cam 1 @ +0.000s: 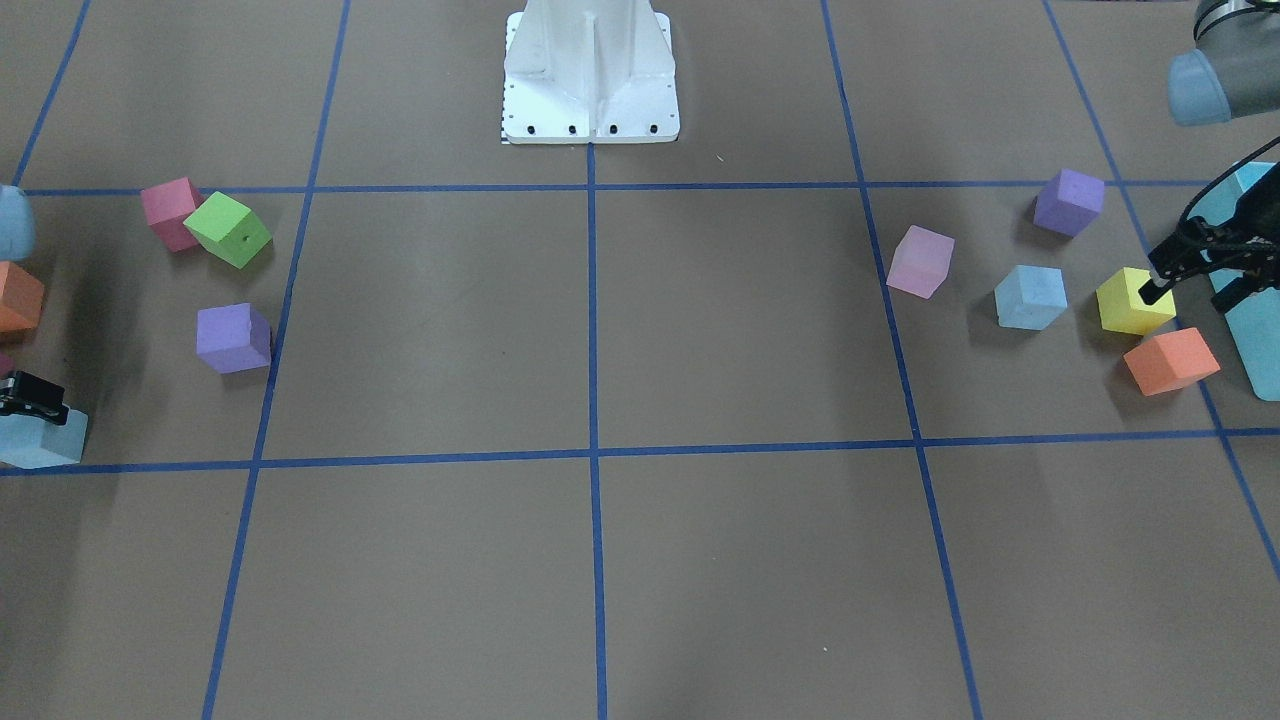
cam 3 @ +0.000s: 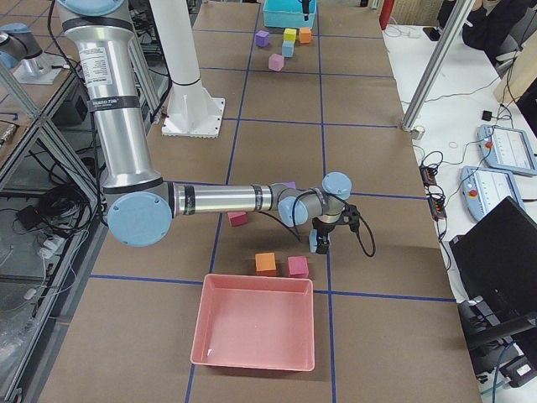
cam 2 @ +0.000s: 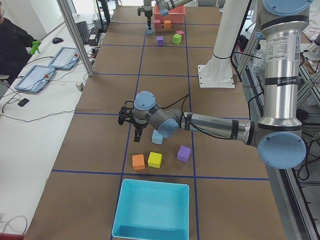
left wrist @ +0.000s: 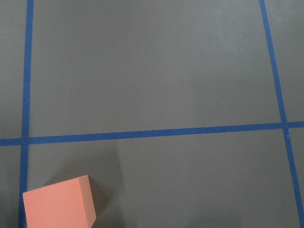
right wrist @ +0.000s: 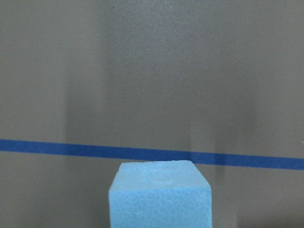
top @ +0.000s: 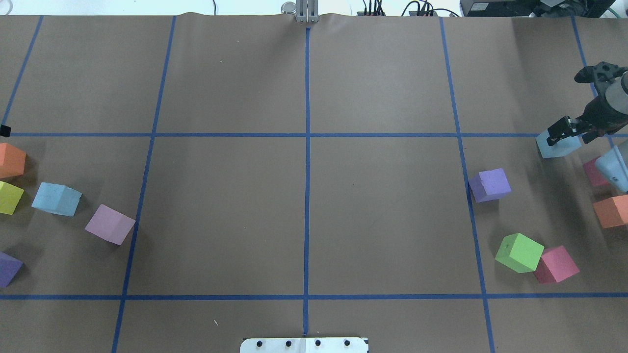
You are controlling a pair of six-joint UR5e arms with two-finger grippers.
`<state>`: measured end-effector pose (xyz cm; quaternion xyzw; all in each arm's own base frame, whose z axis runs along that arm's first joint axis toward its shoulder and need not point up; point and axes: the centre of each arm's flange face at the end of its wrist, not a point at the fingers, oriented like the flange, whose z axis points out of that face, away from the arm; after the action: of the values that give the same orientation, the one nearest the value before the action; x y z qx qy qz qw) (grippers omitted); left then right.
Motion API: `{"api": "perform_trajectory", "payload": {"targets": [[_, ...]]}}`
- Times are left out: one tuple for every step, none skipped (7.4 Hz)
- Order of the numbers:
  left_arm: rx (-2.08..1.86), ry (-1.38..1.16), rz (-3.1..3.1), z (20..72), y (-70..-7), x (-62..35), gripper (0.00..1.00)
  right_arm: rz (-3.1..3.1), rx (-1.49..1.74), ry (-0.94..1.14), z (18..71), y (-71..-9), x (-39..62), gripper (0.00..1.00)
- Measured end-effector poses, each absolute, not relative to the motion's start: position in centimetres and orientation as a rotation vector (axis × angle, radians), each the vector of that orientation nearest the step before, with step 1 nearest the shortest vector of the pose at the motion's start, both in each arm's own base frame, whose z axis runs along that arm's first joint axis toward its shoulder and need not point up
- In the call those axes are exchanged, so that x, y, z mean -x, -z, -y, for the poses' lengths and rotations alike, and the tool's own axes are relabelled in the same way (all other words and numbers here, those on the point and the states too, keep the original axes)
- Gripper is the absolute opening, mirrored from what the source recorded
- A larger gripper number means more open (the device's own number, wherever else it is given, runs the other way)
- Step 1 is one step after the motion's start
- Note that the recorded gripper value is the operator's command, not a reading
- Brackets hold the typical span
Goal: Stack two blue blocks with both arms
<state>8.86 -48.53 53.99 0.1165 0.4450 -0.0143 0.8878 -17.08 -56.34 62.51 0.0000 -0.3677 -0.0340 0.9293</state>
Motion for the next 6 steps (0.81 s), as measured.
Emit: {"api": "perform_trajectory", "payload": {"targets": [[-0.243,0.029,-0.926,48.52,-53.89,-8.89,0.98,0.753,-0.003,0.070,56.47,-62.36,17.15,0.98],[-0.243,0.030,-0.926,48.51,-53.86,-8.90,0.98,0.753,-0.010,0.071,56.59,-62.21,17.24,0.95],[-0.243,0.029,-0.926,48.51,-53.85,-8.91,0.98,0.754,-0.017,0.075,56.65,-62.21,17.38,0.91],[-0.242,0.029,-0.926,48.50,-53.84,-8.92,0.98,0.754,-0.021,0.079,56.66,-62.39,17.56,0.90],[-0.242,0.029,-0.926,48.50,-53.84,-8.92,0.98,0.753,-0.024,0.082,56.66,-62.50,17.68,0.88],[-0.242,0.029,-0.926,48.50,-53.81,-8.94,0.98,0.752,-0.028,0.083,56.68,-62.53,17.71,0.88]]}}
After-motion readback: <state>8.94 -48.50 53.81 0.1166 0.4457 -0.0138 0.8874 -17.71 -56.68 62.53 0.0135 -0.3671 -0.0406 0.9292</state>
